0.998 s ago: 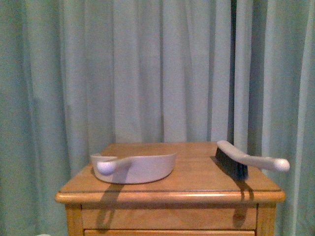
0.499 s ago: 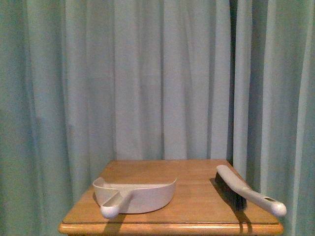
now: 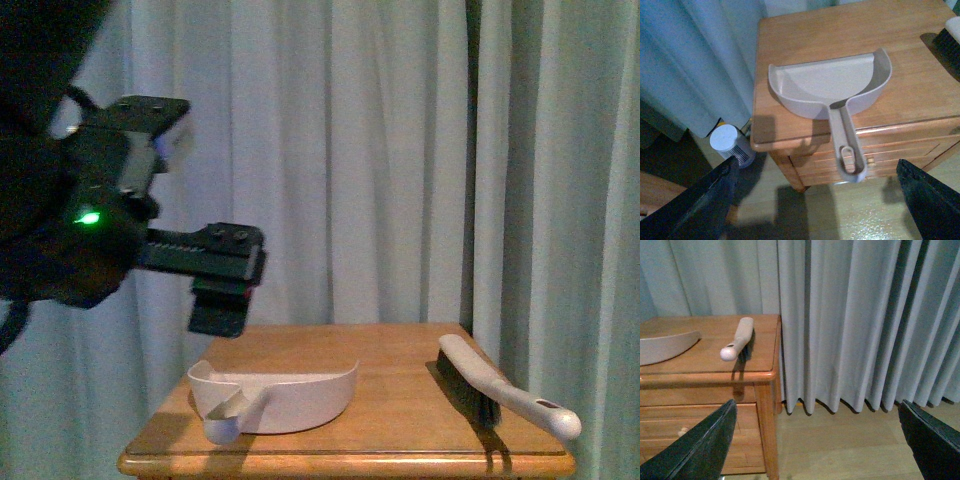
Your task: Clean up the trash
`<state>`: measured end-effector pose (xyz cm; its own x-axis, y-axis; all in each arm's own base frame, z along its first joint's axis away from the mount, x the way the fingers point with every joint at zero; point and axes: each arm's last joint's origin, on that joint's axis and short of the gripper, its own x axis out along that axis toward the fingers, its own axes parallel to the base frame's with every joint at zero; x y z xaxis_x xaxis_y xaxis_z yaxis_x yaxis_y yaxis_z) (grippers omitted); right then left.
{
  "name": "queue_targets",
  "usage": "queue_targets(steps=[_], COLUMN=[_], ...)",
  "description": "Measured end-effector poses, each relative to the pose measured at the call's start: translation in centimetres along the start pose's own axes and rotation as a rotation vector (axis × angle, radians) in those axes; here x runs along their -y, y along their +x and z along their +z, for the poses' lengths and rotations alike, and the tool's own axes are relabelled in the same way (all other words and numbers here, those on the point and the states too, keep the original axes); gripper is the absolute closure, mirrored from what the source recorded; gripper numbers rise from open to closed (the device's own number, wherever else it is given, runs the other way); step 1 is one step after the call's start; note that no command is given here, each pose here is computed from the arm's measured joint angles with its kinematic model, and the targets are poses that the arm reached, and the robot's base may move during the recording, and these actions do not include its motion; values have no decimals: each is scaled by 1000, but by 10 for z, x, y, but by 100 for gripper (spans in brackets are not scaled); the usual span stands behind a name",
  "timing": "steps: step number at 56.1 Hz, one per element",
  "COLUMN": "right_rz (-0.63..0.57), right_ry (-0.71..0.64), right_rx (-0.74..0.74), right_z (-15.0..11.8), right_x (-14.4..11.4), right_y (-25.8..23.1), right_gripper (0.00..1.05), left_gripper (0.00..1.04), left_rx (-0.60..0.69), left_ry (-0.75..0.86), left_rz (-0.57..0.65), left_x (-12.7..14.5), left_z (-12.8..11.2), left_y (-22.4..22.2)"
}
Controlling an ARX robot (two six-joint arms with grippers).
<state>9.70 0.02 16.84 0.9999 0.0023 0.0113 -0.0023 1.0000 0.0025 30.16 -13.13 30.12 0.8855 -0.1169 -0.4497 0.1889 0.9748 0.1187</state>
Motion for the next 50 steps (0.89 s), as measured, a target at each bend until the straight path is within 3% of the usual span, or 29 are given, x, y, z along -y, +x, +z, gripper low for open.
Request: queue_targets(steps=[7, 22, 50], right_rz=[0, 0, 0], right_ry=[0, 0, 0], right_rx=[0, 0, 0], right_z=[0, 0, 0], right_x=[0, 0, 0], right_y=[0, 0, 0], right_gripper=[7, 7, 7], left_gripper=[8, 8, 8], left_rx=[-92, -220, -304], left_ry=[1, 20, 34], left_rz=[-2, 46, 87], left_x=[21, 42, 43], left_z=[15, 11, -17], left_y=[27, 74, 127])
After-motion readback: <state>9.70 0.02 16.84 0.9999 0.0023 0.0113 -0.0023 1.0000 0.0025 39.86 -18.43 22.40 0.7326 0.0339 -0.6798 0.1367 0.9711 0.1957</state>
